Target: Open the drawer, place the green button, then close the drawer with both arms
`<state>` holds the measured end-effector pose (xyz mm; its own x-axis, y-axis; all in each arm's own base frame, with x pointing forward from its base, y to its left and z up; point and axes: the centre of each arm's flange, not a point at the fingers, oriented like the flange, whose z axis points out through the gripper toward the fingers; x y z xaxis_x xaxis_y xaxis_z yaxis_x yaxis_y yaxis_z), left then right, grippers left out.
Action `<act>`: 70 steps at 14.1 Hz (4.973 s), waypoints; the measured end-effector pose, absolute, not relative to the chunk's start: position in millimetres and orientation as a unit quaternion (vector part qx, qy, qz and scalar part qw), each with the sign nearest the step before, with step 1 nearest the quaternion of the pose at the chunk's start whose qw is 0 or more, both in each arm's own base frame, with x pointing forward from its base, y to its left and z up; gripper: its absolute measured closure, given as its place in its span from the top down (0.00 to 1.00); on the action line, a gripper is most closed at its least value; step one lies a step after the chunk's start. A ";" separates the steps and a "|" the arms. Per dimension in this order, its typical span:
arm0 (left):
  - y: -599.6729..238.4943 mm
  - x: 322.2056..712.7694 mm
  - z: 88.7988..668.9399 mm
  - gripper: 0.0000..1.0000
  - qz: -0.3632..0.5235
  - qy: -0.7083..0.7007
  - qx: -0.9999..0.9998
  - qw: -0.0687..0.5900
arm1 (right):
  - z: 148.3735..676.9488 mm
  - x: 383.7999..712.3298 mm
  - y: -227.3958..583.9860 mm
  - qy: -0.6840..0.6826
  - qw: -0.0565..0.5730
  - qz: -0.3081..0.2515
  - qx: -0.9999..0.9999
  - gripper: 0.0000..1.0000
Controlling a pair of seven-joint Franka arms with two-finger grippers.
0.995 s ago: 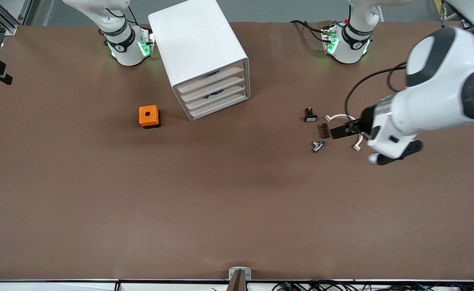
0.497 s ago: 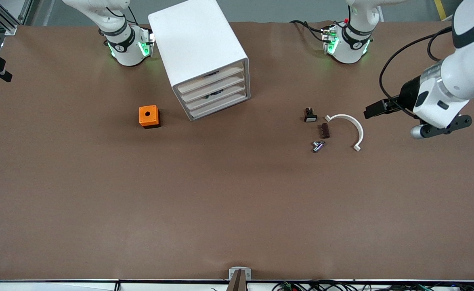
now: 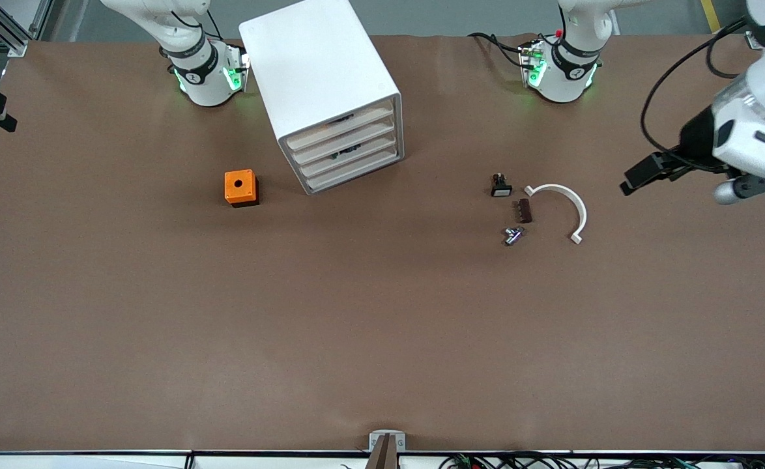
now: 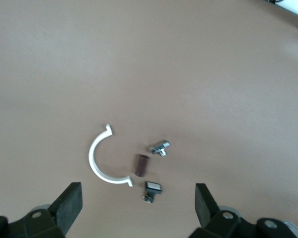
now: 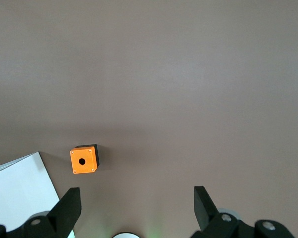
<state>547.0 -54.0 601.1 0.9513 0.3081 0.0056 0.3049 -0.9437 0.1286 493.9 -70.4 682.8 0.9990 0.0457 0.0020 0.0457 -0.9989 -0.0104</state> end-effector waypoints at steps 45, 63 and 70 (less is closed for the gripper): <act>-18.0 540.5 645.5 1.00 0.042 0.050 0.997 0.037 | 679.5 480.0 -63.5 0.020 0.007 0.010 -1.000 1.00; -30.7 537.7 643.6 1.00 0.031 -0.015 0.999 0.024 | 679.9 479.9 -63.0 0.019 0.007 0.009 -1.000 1.00; -32.5 537.6 648.2 1.00 0.034 0.033 0.999 0.026 | 679.9 479.9 -62.9 0.019 0.007 0.009 -1.000 1.00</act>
